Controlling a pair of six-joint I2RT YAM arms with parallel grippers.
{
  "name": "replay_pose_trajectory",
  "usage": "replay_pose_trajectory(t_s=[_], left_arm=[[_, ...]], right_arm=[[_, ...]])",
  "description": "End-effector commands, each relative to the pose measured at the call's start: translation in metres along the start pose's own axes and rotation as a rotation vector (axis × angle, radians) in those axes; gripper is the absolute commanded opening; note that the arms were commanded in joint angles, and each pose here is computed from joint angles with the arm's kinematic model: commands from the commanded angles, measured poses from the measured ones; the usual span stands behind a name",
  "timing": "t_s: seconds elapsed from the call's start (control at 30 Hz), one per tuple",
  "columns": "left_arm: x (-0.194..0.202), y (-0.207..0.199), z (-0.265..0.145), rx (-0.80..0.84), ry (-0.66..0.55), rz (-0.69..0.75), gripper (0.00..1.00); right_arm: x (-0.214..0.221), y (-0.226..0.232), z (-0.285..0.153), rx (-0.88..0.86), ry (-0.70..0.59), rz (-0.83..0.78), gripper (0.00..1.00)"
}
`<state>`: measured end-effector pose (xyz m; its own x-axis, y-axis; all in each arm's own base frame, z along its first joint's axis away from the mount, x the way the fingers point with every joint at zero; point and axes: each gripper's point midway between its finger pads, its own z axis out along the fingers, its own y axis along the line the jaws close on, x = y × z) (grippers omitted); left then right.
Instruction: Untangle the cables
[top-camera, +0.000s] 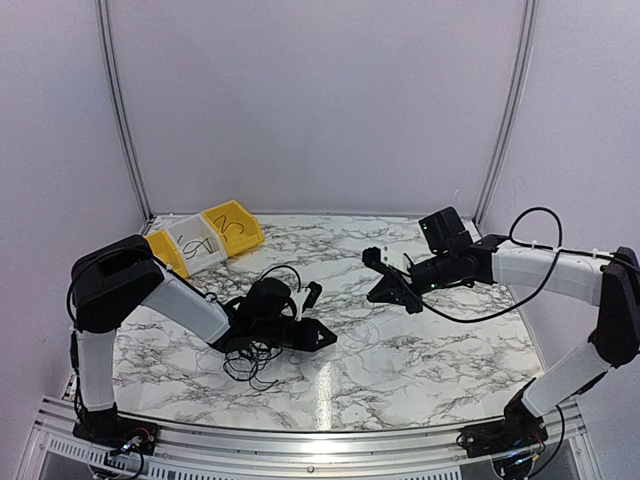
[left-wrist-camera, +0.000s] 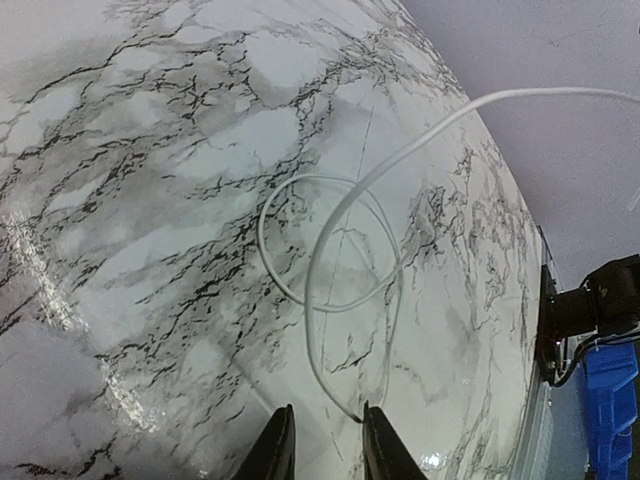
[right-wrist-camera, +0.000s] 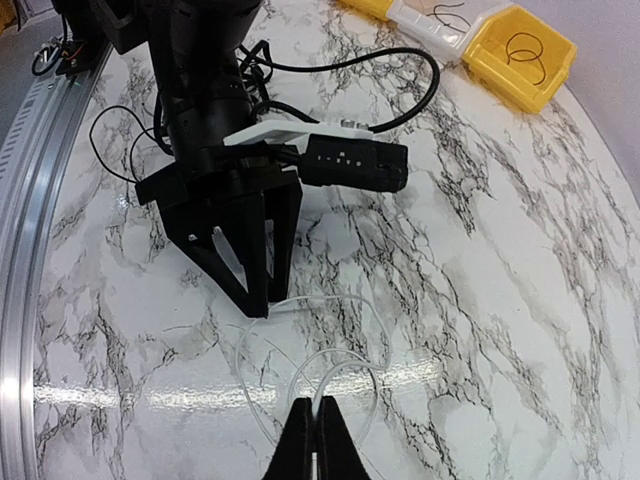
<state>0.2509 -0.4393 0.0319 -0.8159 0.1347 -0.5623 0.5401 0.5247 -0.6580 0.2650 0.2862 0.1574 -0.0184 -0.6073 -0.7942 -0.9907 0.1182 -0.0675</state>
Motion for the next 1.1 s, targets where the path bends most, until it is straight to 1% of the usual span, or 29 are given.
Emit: replay_pose_trajectory(t_s=[0.0, 0.13, 0.3, 0.37, 0.43, 0.57, 0.63, 0.67, 0.7, 0.8, 0.97, 1.07], left_arm=[[-0.027, -0.021, 0.002, 0.083, -0.096, 0.002, 0.22], [-0.037, -0.023, 0.006, 0.103, -0.128, -0.003, 0.17], [-0.043, -0.026, 0.008, 0.124, -0.144, -0.016, 0.00], [-0.049, -0.028, 0.000, 0.122, -0.164, -0.012, 0.00], [-0.061, -0.029, -0.017, 0.114, -0.198, -0.015, 0.00], [-0.083, -0.017, -0.058, 0.026, -0.249, -0.046, 0.00], [-0.092, -0.016, -0.078, -0.018, -0.262, -0.030, 0.00], [-0.097, -0.017, -0.088, -0.037, -0.269, -0.017, 0.00], [-0.102, -0.017, -0.098, -0.062, -0.274, -0.004, 0.00], [-0.118, -0.011, -0.129, -0.175, -0.291, 0.040, 0.00], [-0.141, 0.022, -0.188, -0.506, -0.279, 0.116, 0.00], [-0.149, 0.042, -0.224, -0.634, -0.291, 0.110, 0.00]], right_arm=[[-0.002, -0.005, 0.003, 0.023, 0.002, -0.017, 0.00], [-0.002, -0.006, 0.003, 0.032, 0.005, -0.017, 0.00], [-0.001, -0.010, 0.003, 0.057, 0.018, -0.014, 0.00], [0.000, -0.013, 0.002, 0.072, 0.024, -0.014, 0.01], [-0.001, -0.019, 0.000, 0.108, 0.027, -0.002, 0.08], [-0.007, -0.030, -0.007, 0.185, 0.001, -0.004, 0.38], [-0.005, -0.033, -0.009, 0.208, 0.007, -0.006, 0.47], [-0.003, -0.035, -0.008, 0.219, 0.013, -0.004, 0.50], [-0.001, -0.036, -0.007, 0.227, 0.024, -0.003, 0.56], [0.007, -0.042, -0.005, 0.247, 0.053, 0.005, 0.62], [0.013, -0.044, -0.001, 0.251, 0.076, 0.002, 0.64], [0.017, -0.042, 0.003, 0.245, 0.097, -0.011, 0.65]])
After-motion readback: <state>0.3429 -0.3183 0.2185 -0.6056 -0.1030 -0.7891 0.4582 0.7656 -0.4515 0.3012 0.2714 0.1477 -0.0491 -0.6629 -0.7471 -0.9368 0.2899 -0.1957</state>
